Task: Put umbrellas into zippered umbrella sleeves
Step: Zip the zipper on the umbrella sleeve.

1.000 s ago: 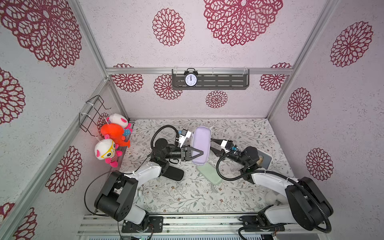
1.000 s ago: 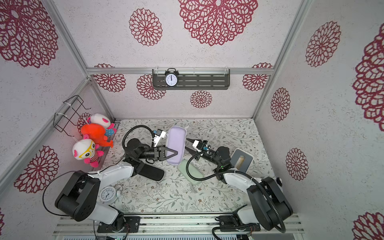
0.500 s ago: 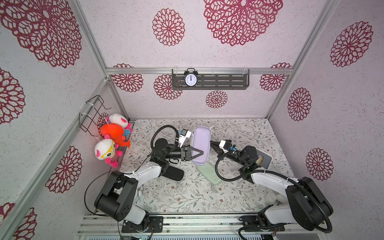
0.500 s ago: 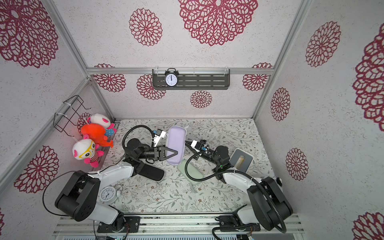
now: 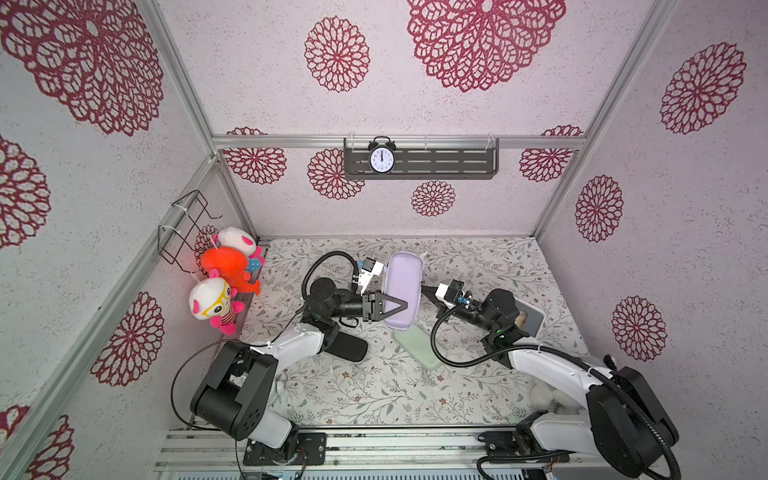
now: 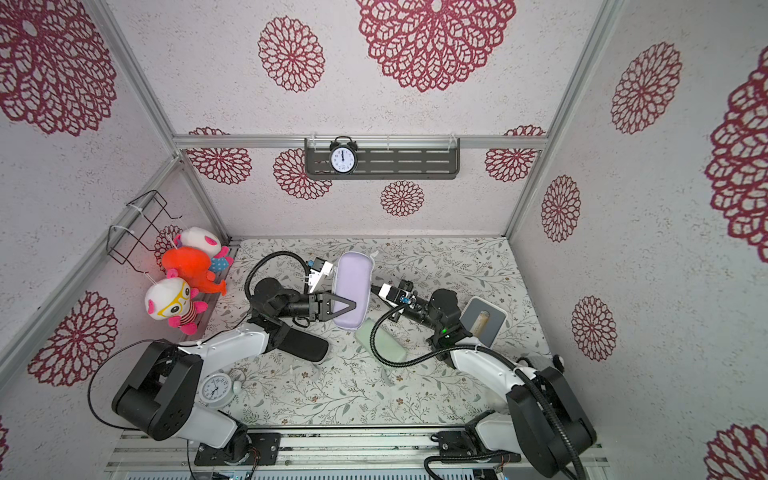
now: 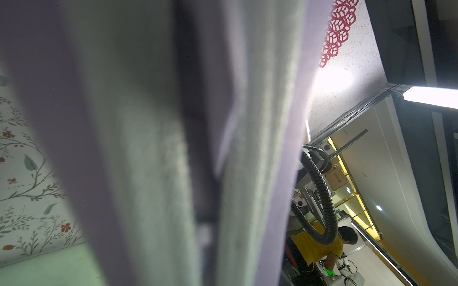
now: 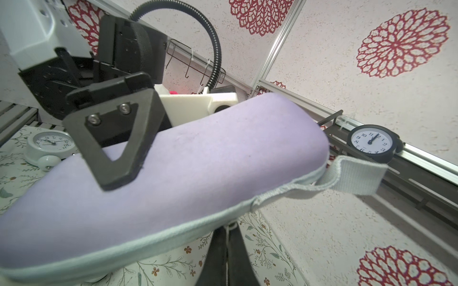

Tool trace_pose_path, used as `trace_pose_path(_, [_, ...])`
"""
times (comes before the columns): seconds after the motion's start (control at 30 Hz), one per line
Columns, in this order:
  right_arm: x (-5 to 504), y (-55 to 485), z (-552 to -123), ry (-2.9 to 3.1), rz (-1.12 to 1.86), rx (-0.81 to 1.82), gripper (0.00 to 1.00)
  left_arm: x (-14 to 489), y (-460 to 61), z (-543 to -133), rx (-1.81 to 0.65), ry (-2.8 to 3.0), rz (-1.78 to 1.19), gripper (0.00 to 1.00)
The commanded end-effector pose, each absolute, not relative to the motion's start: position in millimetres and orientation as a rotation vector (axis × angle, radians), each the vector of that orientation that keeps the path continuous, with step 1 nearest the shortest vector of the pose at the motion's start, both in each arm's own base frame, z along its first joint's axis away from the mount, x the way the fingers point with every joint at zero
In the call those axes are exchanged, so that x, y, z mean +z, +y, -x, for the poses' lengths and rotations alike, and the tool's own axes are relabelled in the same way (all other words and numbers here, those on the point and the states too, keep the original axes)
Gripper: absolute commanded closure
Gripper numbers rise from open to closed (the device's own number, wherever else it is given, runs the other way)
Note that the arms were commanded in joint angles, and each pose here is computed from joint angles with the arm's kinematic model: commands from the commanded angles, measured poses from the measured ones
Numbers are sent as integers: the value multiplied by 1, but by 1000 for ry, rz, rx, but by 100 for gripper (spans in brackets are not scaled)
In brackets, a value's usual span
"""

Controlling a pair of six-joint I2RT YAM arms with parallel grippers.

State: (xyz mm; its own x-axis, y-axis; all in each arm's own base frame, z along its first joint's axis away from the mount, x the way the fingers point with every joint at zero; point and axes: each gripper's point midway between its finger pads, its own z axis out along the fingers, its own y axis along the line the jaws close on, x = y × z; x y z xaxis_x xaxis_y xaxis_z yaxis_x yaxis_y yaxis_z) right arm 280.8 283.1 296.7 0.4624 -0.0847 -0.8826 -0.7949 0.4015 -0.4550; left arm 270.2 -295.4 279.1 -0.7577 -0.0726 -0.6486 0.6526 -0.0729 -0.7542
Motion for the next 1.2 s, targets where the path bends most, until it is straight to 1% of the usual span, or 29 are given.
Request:
trace_pose_path(0.0, [288,289,-262,1001,1163,603,100,306,-286,-278,-1858,1571,-634,100])
trace_pose_path(0.3, [263,294,-248,1079,1201,626,100,300,-286,-290,-1857,1591,-594,100])
trace_pose_path(0.53, [248,299,-227,1111,1200,668,100,289,-282,-304,-1665,1689,-536,100])
trace_pose_path(0.7, [236,309,-214,1146,1219,695,100,289,-282,-301,-1565,1705,-528,100])
trace_pose_path(1.0, [239,330,-188,1148,1208,774,100,291,-282,-299,-1467,1710,-481,100])
trace_pose_path(1.17, [252,340,-191,1184,1114,832,100,293,-289,-297,-1424,1681,-440,100])
